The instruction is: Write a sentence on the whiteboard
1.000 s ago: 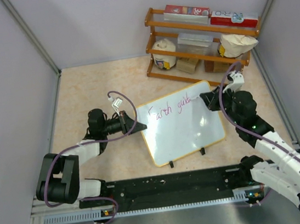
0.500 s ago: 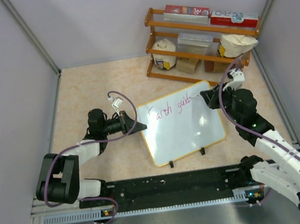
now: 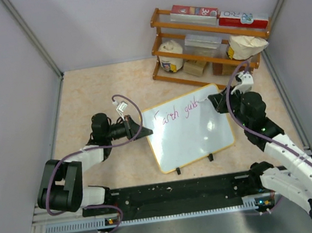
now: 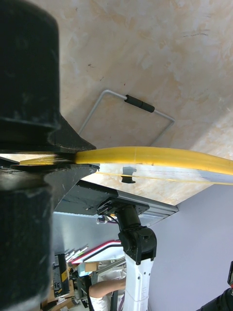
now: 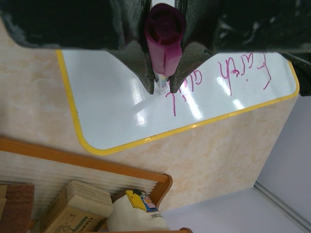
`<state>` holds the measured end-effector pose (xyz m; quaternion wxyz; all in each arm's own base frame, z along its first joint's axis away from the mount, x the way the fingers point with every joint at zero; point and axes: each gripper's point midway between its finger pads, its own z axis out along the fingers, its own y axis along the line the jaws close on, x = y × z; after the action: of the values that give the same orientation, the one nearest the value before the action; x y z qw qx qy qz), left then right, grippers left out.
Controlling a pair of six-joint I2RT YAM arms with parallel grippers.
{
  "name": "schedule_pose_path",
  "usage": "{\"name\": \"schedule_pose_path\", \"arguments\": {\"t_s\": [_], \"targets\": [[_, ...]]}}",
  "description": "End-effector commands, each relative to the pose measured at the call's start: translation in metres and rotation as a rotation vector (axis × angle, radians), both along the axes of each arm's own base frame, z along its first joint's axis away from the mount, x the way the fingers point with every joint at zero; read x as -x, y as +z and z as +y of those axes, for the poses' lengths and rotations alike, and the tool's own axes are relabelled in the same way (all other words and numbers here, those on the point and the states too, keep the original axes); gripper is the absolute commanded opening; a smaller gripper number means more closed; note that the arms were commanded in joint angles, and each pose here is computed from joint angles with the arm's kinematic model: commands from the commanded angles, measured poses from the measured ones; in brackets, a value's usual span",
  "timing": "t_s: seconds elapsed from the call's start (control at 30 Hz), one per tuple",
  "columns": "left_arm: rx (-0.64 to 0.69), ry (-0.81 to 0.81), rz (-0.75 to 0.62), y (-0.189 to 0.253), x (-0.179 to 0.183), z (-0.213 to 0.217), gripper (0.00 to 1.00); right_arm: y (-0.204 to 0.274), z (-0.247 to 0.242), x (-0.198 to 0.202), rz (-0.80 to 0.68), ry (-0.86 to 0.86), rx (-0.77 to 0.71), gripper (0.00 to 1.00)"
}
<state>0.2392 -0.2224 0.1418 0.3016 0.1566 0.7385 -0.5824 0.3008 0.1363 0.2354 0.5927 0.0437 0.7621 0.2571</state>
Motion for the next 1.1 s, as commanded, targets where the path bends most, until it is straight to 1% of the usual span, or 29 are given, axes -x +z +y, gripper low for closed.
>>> {"name": "schedule_pose_path", "arguments": {"t_s": [0.0,0.37,0.8,1.07], "targets": [[-0.025,-0.018,-0.090,-0.001,-0.004,-0.004,0.00,0.013,-0.009,-0.007,-0.048,-0.040,0.002,0.00],[-0.026,-0.018,-0.086,-0.002,-0.004,-0.003,0.00,0.011,-0.019,-0.012,-0.039,-0.081,0.018,0.00],[-0.026,-0.018,-0.084,-0.003,-0.004,-0.004,0.00,0.029,-0.010,-0.019,-0.072,-0.055,-0.014,0.00],[-0.025,-0.019,-0.086,-0.002,-0.004,-0.004,0.00,0.031,-0.003,-0.020,-0.069,-0.021,-0.026,0.00]]}}
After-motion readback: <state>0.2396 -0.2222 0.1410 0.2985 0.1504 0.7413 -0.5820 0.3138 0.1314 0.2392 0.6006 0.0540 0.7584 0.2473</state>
